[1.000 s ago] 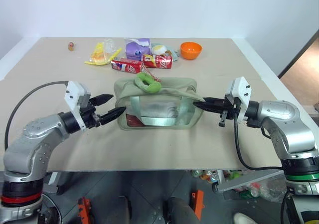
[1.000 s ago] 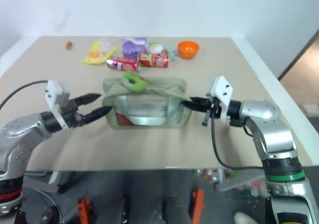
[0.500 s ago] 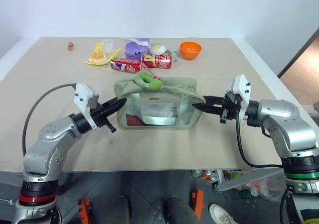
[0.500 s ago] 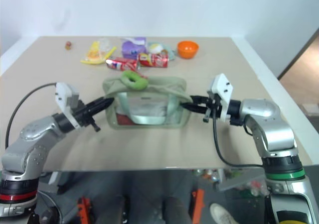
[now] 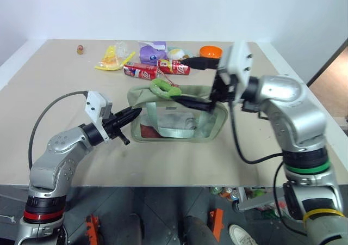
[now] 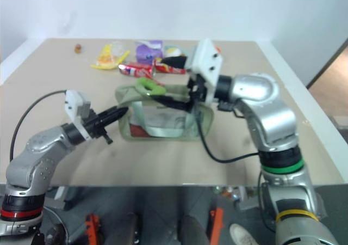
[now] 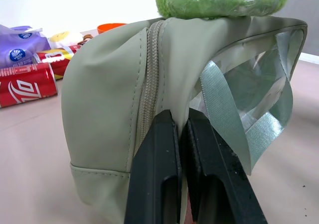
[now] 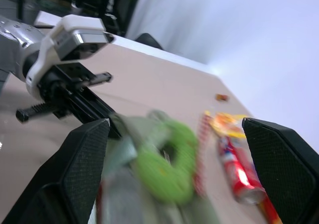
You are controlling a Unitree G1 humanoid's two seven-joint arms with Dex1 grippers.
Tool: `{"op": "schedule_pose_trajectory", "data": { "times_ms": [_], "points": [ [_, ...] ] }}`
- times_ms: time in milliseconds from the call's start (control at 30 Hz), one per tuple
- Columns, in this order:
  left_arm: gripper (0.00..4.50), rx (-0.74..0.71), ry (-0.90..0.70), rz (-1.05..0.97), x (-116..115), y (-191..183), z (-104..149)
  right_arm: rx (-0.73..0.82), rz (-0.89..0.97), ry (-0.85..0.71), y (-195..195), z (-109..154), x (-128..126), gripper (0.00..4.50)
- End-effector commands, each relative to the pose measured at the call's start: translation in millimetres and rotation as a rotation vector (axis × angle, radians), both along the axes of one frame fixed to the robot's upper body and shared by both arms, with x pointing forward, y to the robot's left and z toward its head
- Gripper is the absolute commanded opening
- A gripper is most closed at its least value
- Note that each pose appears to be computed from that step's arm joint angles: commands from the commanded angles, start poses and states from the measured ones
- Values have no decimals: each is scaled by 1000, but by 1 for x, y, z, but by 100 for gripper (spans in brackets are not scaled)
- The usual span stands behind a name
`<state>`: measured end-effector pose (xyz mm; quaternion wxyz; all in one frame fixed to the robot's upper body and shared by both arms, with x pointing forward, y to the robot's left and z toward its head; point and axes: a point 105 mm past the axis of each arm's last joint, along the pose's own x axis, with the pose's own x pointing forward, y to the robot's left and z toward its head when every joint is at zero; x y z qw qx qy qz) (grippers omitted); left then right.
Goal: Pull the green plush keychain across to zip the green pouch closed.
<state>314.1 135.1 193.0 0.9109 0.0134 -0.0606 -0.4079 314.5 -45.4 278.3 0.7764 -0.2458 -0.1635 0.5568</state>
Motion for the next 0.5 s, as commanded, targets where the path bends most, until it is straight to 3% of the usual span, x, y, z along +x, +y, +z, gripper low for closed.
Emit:
{"op": "schedule_pose_trajectory", "data": {
  "times_ms": [33,67,133,233,333,367,500],
  "points": [
    [0,2,-18,-44,-4,-12,6,-9,-28,-47,4,2,10,447],
    [0,0,-19,-46,-5,-14,6,-14,-32,-39,4,0,13,408],
    [0,-7,-19,-47,-5,-16,7,-43,-48,-32,2,-8,20,371],
    [0,-10,-18,-44,-5,-17,7,-35,-57,-23,-2,-11,23,252],
    [0,-10,-15,-37,-5,-16,6,-35,-57,-23,-5,-11,23,163],
    [0,-9,-12,-35,-5,-16,5,-38,-56,-24,-6,-12,22,108],
    [0,-3,-8,-29,-5,-14,4,-26,-49,-31,-11,-8,18,4]
  ]
}}
